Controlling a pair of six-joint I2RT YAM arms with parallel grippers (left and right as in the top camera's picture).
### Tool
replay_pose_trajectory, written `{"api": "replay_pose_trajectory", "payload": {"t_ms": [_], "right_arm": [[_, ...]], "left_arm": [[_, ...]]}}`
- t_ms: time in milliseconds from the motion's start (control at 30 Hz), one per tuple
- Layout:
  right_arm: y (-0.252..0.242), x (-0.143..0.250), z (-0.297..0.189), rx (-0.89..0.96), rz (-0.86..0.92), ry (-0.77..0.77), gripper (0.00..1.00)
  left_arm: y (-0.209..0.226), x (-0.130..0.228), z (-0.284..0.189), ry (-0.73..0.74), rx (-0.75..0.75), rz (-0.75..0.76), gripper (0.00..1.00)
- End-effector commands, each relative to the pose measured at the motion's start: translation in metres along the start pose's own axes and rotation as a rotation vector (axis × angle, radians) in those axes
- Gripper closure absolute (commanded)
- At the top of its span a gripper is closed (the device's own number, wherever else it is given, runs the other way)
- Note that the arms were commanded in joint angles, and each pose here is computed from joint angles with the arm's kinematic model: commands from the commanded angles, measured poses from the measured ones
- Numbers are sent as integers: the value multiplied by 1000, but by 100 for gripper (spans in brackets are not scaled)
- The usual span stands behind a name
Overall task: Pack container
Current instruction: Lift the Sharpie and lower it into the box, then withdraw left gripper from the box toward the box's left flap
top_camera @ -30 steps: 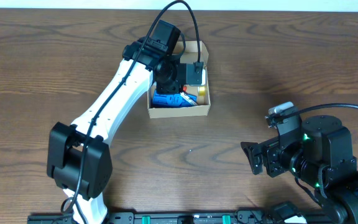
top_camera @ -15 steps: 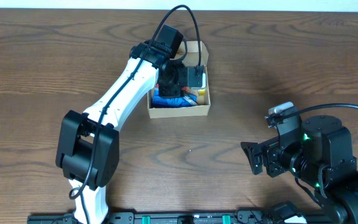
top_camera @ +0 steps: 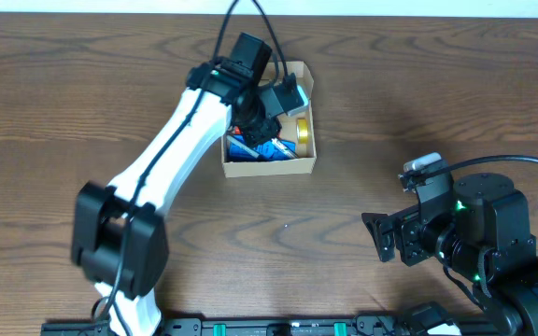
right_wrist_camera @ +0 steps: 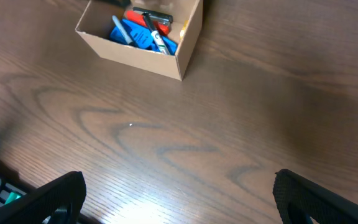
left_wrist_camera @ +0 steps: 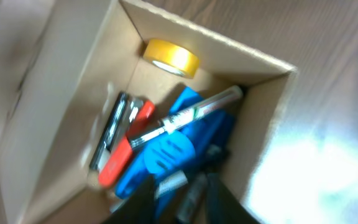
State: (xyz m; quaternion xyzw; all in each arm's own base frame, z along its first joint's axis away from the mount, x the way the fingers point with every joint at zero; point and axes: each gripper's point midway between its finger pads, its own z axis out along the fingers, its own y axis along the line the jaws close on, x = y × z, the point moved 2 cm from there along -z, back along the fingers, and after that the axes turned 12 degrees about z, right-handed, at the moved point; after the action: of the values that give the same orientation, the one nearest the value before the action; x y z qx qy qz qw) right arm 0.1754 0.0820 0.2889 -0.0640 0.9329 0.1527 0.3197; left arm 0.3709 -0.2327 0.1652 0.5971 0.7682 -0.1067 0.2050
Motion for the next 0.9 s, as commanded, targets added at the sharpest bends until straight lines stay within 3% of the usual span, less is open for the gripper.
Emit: {"api": "replay_pose_trajectory", "payload": {"t_ms": [0,33,400,667,867], "right_arm": [[-1,1,1,-1,12,4,1],[-1,1,1,-1,12,4,1],[-1,1,1,-1,12,4,1],[-1,1,1,-1,12,4,1],[1,0,1,-11,12,2,1]], "left_arm": [[-7,-17,-49,-69,-41,-154,90],[-12,-15,-54,-64,-35,-172,94],[-38,7,-82,9,20,-331,94],[-21,31,-94,19,-7,-449,94],[-4,43,-109,-60,11,-533,94]]}}
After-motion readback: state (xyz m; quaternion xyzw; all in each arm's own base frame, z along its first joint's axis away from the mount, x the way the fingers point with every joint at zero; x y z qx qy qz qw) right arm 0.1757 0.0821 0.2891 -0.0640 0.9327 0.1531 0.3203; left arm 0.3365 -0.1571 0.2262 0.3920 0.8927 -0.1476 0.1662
